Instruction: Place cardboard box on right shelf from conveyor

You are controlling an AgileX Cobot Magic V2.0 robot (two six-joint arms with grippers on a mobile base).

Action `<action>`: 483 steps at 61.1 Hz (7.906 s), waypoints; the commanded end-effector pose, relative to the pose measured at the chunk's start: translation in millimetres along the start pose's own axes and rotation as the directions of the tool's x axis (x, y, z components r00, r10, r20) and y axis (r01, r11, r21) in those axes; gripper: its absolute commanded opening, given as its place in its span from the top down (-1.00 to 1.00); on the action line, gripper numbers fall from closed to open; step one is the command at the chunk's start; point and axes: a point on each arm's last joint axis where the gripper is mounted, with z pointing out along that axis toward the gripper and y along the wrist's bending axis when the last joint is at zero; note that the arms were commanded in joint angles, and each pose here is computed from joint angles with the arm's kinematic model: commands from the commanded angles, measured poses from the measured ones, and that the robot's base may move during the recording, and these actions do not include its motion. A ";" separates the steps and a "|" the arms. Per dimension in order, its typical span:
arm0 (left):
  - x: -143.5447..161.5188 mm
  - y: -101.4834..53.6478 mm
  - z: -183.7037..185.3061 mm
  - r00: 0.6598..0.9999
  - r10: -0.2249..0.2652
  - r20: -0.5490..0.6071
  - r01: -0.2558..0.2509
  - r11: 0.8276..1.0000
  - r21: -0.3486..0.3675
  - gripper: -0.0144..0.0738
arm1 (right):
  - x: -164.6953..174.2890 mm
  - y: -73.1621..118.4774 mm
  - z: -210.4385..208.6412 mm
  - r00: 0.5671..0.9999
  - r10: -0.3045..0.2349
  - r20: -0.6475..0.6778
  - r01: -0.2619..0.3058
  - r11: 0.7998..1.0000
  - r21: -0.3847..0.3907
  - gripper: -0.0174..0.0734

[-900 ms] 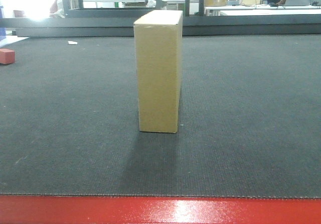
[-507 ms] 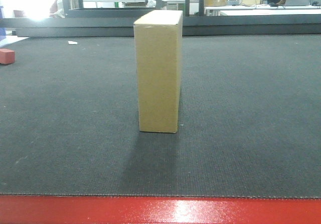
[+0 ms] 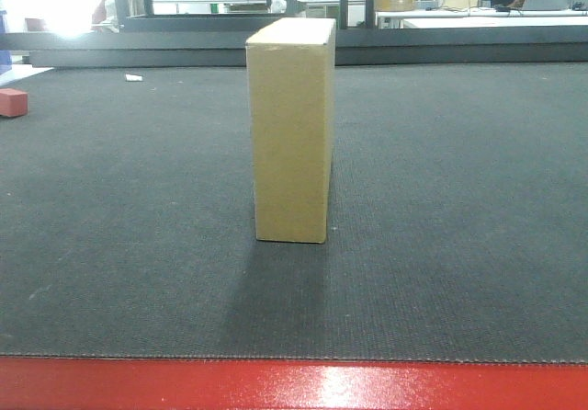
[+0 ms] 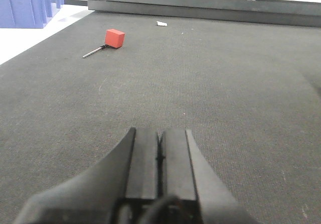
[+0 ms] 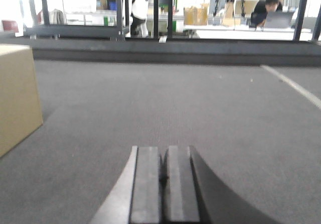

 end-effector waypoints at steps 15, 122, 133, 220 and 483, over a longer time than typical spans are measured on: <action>-5.2 0.5 -0.8 0.996 -0.005 0.089 0.006 1.000 -0.005 0.93 | -98.2 5.4 2.2 0.990 -0.009 0.144 0.011 1.000 -0.010 0.49; -5.2 0.5 -0.8 0.996 -0.005 0.089 0.006 1.000 -0.005 0.94 | -149.4 264.2 281.6 0.629 0.049 -0.776 -0.162 0.984 -0.069 -0.76; -5.2 0.5 -0.8 0.996 -0.005 0.089 0.006 1.000 -0.005 0.93 | -135.5 267.3 286.6 0.609 0.057 -0.791 -0.141 0.989 -0.038 -0.76; -5.2 0.5 -0.8 0.996 -0.005 0.089 0.006 1.000 -0.005 0.94 | -171.7 133.7 254.8 0.669 -0.287 -0.686 0.002 0.923 -0.384 0.19; -5.2 0.6 -0.8 0.996 -0.005 0.089 0.006 1.000 -0.006 0.94 | -180.1 10.1 -43.3 0.995 -0.073 -0.060 0.054 0.961 -0.272 0.19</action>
